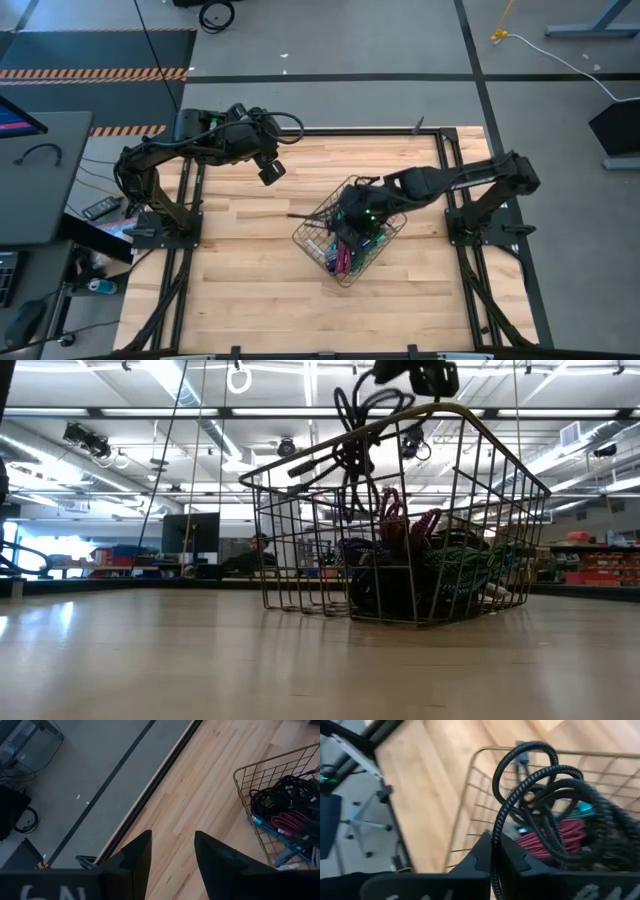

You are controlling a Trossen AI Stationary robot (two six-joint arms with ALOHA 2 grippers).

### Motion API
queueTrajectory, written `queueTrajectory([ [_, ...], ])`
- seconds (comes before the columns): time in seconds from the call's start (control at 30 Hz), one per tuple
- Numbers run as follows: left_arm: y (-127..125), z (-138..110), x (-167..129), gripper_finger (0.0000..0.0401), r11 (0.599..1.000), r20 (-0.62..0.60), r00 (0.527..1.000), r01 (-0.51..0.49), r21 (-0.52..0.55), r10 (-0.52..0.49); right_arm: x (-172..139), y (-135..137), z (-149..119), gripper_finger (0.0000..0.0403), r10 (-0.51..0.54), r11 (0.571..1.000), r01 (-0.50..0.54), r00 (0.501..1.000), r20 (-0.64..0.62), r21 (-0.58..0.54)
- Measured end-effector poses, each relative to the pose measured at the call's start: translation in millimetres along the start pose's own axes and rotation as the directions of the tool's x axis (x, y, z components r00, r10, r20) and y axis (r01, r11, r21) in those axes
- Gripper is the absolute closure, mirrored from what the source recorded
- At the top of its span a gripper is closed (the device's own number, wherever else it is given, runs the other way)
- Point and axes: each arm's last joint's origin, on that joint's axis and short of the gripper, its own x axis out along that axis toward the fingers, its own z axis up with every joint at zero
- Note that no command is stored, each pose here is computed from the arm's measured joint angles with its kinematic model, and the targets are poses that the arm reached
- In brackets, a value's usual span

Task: Pick and place USB-C Cables
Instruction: Adjust the black charger cable

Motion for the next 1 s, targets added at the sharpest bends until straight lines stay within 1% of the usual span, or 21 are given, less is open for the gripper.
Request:
queueTrajectory([
  [0.17, 0.1, 0.0, 0.0, 0.0245, 1.000, 0.000, 1.000, 0.000, 0.022, 0.000, 6.9, 19.1, -7.5, 0.0390, 0.073, 0.997, -0.074, 0.997, 0.022, 0.036],
  [0.23, 0.0, 0.0, 0.0, 0.0245, 0.999, 0.000, 1.000, 0.000, 0.033, 0.000, 7.3, 25.3, -11.6, 0.0390, 0.084, 0.995, -0.086, 0.996, 0.034, 0.054],
  [0.3, 0.0, 0.0, 0.0, 0.0245, 0.999, 0.000, 1.000, 0.000, 0.035, 0.000, 9.7, 29.6, -17.3, 0.0390, 0.068, 0.994, -0.070, 0.997, 0.032, 0.081],
  [0.47, 0.0, 0.0, 0.0, 0.0245, 0.999, 0.000, 1.000, 0.000, 0.048, 0.000, 25.2, 34.4, -35.7, 0.0390, -0.011, 0.993, 0.014, 1.000, -0.027, 0.120],
  [0.63, 0.0, 0.1, 0.0, 0.0245, 0.999, 0.001, 1.000, 0.000, 0.048, 0.000, 51.1, 23.0, -51.9, 0.0390, -0.078, 0.986, 0.089, 0.994, -0.081, 0.141],
  [0.7, 0.0, 0.2, 0.0, 0.0245, 0.999, 0.001, 1.000, 0.000, 0.044, 0.000, 61.7, 17.9, -56.9, 0.0390, -0.079, 0.984, 0.091, 0.994, -0.078, 0.153],
  [0.8, -0.1, 0.2, 0.0, 0.0245, 0.999, 0.002, 1.000, 0.001, 0.042, -0.001, 74.4, 5.6, -65.3, 0.0390, -0.115, 0.980, 0.130, 0.988, -0.101, 0.152],
  [0.87, -0.1, 0.5, 0.0, 0.0245, 0.999, 0.004, 1.000, 0.002, 0.040, -0.002, 82.0, -2.0, -68.9, 0.0390, -0.125, 0.978, 0.140, 0.987, -0.104, 0.155],
  [0.93, -0.2, 0.6, 0.0, 0.0245, 0.999, 0.005, 1.000, 0.002, 0.038, -0.002, 87.0, -11.1, -72.5, 0.0390, -0.155, 0.974, 0.173, 0.979, -0.130, 0.144],
  [1.0, -0.2, 0.7, 0.0, 0.0245, 0.999, 0.007, 1.000, 0.002, 0.037, -0.002, 90.4, -16.8, -73.4, 0.0390, -0.157, 0.975, 0.177, 0.976, -0.149, 0.133],
])
